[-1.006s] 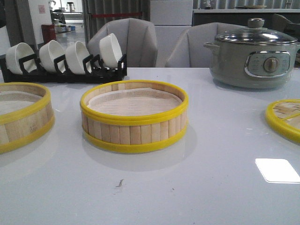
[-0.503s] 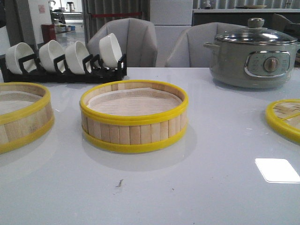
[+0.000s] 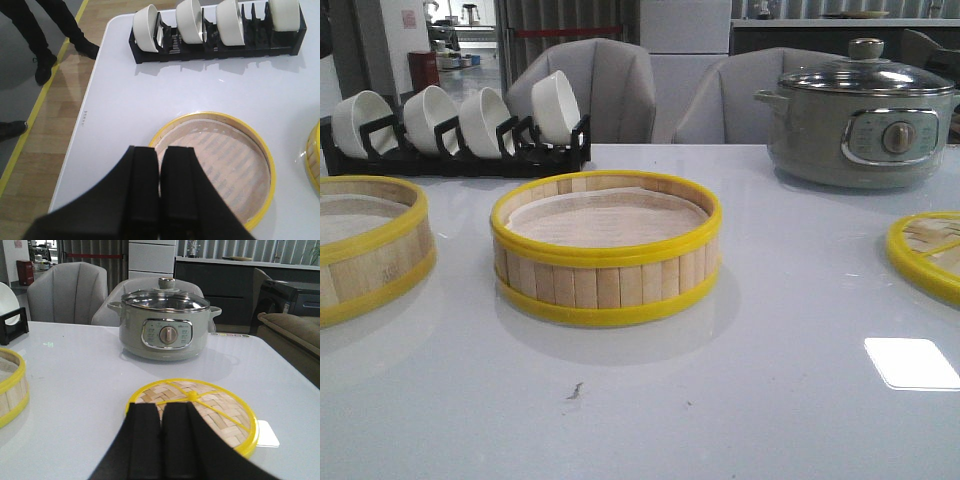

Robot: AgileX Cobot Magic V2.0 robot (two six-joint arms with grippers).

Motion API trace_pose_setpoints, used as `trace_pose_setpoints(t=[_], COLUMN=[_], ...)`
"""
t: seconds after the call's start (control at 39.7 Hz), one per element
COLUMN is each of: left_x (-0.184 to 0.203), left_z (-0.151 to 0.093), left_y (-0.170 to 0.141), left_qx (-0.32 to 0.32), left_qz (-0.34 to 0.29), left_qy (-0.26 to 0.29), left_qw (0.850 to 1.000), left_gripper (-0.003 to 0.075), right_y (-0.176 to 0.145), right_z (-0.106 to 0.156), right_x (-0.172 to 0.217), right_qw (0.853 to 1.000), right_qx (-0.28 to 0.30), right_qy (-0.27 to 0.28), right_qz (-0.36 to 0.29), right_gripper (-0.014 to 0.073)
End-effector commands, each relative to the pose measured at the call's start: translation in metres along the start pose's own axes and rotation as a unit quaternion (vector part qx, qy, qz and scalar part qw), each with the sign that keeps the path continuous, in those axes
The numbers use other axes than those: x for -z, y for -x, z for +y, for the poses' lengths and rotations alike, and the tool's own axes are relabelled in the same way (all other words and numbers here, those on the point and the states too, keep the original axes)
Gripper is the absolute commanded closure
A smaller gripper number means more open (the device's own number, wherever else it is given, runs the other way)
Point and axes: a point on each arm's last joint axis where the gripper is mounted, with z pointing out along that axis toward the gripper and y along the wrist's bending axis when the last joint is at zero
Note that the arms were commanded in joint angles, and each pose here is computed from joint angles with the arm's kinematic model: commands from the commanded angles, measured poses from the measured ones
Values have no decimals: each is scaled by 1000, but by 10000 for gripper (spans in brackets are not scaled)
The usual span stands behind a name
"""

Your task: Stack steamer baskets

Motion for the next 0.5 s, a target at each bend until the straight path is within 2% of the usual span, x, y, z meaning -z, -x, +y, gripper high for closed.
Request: trace_pose_setpoints(t=[0.0,0.48], left_x=[13,13], left_z=[0,-2], left_y=[13,14], left_qx=[-11,0], left_qz=[-54,-59], left_qy=[-4,-17], left_qw=[998,998], left_gripper=[637,637], right_y=[15,15], right_z=[0,0], right_x=[3,3], right_qw=[998,998], right_qx=[5,5], right_qy=[-3,-3], right_qz=[-64,-64], right_gripper=[544,544])
